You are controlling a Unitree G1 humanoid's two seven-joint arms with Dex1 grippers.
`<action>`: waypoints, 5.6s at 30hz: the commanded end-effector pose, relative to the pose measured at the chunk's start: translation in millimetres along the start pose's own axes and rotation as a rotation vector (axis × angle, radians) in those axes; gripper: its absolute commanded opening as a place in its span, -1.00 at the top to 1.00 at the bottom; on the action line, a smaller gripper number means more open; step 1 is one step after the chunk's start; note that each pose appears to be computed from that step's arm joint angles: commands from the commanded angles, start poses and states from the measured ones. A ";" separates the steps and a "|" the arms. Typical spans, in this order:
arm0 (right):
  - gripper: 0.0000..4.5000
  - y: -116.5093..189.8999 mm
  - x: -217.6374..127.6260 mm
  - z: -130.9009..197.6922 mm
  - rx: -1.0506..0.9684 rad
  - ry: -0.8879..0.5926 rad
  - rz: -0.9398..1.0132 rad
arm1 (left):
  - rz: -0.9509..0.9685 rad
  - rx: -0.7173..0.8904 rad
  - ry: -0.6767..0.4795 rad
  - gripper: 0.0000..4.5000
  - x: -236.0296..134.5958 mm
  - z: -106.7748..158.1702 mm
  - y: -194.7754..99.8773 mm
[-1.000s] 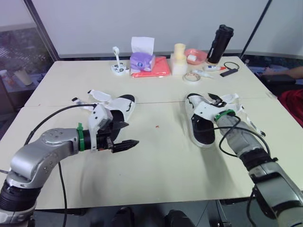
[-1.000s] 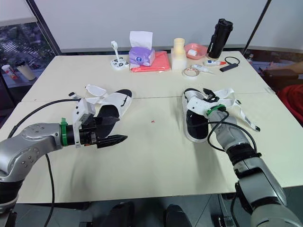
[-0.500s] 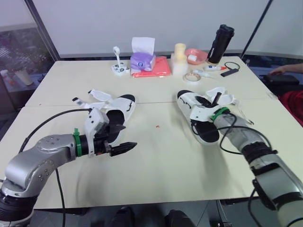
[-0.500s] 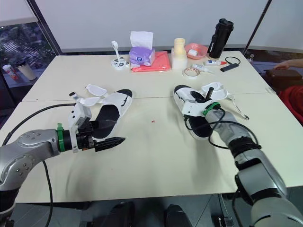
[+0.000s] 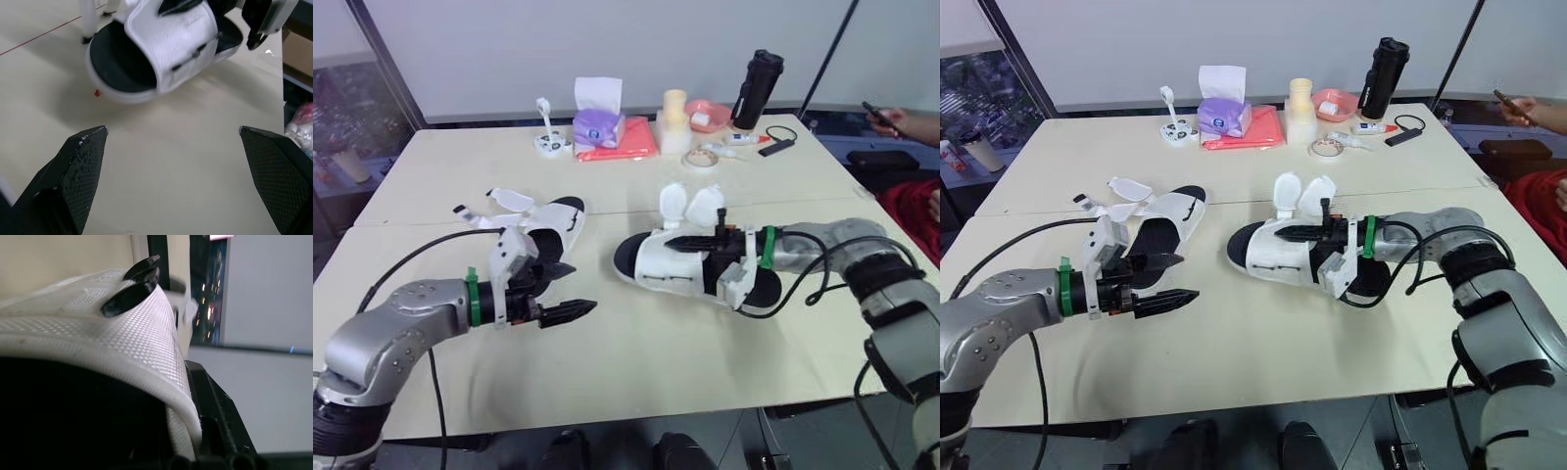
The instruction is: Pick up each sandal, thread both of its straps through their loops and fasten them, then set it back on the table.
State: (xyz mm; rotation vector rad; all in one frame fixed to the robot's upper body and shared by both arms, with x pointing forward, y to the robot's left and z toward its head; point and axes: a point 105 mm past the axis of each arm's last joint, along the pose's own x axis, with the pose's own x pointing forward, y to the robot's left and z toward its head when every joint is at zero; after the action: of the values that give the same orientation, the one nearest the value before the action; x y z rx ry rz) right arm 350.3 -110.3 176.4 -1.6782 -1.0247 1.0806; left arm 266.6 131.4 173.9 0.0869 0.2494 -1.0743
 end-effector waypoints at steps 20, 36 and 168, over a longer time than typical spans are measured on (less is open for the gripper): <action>-0.98 8.7 -9.3 6.1 0.044 -0.074 -0.079 | -0.069 0.104 -0.001 -1.00 16.4 -10.6 4.1; -1.00 1.4 -91.6 -41.0 0.135 0.399 -0.128 | -0.316 0.299 0.010 0.69 90.0 -6.2 57.3; 0.79 57.2 -63.1 110.1 2.312 0.029 0.121 | -0.258 0.510 0.172 1.00 140.3 -53.5 15.5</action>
State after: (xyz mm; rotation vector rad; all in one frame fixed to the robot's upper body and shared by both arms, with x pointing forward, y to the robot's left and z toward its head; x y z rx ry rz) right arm 238.7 -160.2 100.6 0.2160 0.6092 1.1994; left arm 327.9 17.4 100.3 0.5606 0.0824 -1.4142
